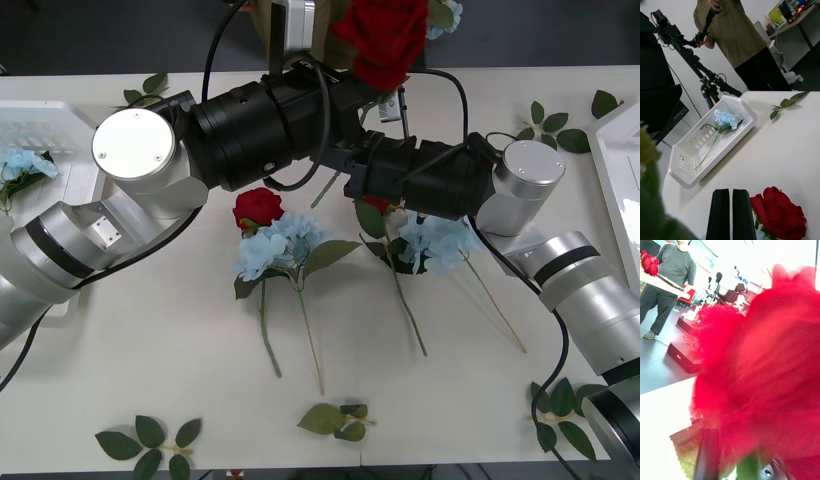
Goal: Place the red flowers into the right box and the blue flowers into the left box. If a person shows an open palm, hand one flower to the person first, then continue sorting.
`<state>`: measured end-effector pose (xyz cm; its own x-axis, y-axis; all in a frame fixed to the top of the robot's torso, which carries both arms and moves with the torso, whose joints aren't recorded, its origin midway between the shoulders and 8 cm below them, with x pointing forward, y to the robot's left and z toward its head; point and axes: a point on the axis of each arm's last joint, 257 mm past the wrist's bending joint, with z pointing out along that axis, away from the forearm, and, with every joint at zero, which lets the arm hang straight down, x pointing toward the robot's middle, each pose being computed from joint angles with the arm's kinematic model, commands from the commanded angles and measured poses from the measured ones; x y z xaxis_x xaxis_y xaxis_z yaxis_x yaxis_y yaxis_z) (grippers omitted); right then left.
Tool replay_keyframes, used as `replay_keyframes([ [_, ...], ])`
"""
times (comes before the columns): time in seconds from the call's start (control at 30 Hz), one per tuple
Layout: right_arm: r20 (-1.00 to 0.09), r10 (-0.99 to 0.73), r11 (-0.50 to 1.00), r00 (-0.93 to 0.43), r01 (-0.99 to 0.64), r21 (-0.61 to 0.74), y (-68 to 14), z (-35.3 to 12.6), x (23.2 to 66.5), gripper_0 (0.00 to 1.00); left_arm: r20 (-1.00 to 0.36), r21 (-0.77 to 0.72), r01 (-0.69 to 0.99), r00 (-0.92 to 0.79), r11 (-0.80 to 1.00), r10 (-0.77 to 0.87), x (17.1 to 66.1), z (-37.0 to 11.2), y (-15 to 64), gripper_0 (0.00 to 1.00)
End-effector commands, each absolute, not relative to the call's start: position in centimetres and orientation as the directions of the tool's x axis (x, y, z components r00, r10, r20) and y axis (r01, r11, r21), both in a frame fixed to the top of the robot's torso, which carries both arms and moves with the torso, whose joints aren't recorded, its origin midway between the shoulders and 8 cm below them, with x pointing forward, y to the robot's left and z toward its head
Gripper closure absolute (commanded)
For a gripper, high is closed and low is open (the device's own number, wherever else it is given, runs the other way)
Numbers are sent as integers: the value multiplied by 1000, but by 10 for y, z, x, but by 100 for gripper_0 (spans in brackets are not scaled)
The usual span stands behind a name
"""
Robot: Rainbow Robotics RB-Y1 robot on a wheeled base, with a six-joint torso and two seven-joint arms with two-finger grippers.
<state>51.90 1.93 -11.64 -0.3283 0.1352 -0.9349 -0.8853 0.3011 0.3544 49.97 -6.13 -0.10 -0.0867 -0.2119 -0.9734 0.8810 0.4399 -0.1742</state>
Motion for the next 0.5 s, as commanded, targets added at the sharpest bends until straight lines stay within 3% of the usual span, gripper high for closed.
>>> replay_keyframes([
  [0.03, -955, 144, 249, -258, -925, 287, 40, -82, 511, 100, -989, -13, 887, 58, 462, -139, 502, 16, -64, 0],
  [0.37, -977, 49, 368, -207, -906, 210, -48, -89, 537, 100, -988, -28, 885, 46, 464, -147, 504, 17, -59, 0],
  [0.5, -988, -73, 447, -135, -890, 88, -110, -86, 551, 100, -989, -27, 875, 46, 484, -138, 511, 19, -42, 0],
])
